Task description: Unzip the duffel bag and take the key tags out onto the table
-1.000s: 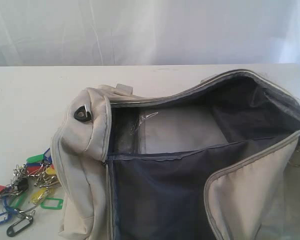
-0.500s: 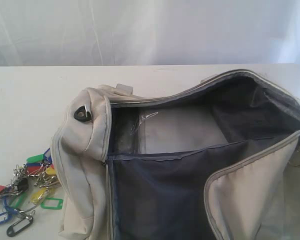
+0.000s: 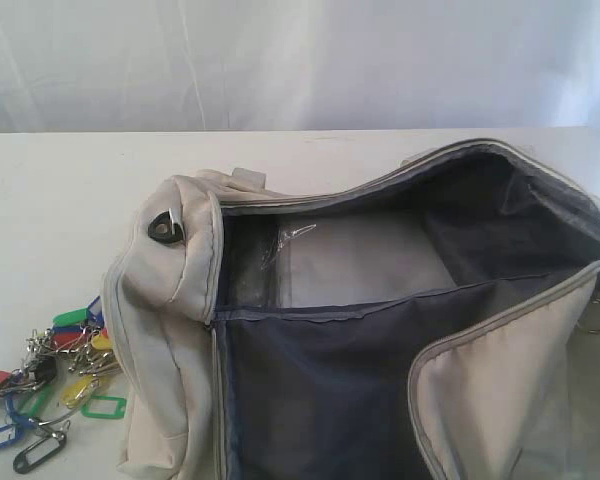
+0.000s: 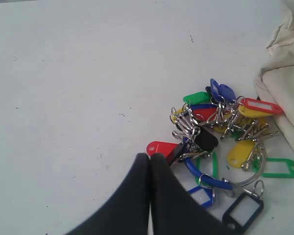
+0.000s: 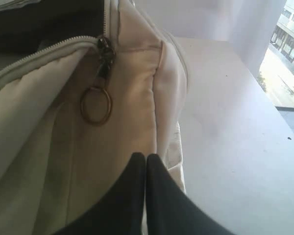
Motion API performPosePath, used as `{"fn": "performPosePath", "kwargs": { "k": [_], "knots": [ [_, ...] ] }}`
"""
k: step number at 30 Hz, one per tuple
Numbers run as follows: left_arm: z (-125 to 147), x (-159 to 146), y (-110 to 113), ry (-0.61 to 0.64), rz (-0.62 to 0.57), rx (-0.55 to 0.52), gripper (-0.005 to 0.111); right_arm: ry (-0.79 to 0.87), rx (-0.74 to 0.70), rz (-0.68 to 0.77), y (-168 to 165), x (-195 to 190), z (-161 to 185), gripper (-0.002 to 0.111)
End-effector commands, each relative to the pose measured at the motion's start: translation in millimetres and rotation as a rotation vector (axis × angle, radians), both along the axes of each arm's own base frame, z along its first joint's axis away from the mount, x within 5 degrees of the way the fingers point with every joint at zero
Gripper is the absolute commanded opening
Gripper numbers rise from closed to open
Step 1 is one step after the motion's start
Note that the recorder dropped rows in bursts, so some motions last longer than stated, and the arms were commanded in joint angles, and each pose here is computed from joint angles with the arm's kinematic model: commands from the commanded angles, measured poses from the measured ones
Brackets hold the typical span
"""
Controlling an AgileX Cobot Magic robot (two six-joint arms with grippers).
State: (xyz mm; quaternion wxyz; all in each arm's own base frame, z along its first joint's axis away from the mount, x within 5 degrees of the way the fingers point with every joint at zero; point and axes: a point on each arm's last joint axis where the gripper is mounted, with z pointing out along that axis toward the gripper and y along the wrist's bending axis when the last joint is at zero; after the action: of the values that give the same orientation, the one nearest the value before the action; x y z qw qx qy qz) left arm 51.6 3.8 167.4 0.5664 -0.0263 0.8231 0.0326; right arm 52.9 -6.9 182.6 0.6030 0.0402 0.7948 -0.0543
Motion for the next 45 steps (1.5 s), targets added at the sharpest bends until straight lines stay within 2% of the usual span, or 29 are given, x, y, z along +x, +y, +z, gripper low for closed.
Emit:
{"fn": "performPosePath", "kwargs": {
  "k": [1,45],
  "knots": [
    [-1.3,-0.1,-0.1,-0.002,0.004,-0.011,0.000,-0.019,-0.001,-0.010,-0.6,0.1,0.1,0.001],
    [-1.3,0.0,-1.4,-0.001,-0.021,-0.012,0.000,-0.019,-0.001,-0.010,-0.6,0.1,0.1,0.001]
  ]
}}
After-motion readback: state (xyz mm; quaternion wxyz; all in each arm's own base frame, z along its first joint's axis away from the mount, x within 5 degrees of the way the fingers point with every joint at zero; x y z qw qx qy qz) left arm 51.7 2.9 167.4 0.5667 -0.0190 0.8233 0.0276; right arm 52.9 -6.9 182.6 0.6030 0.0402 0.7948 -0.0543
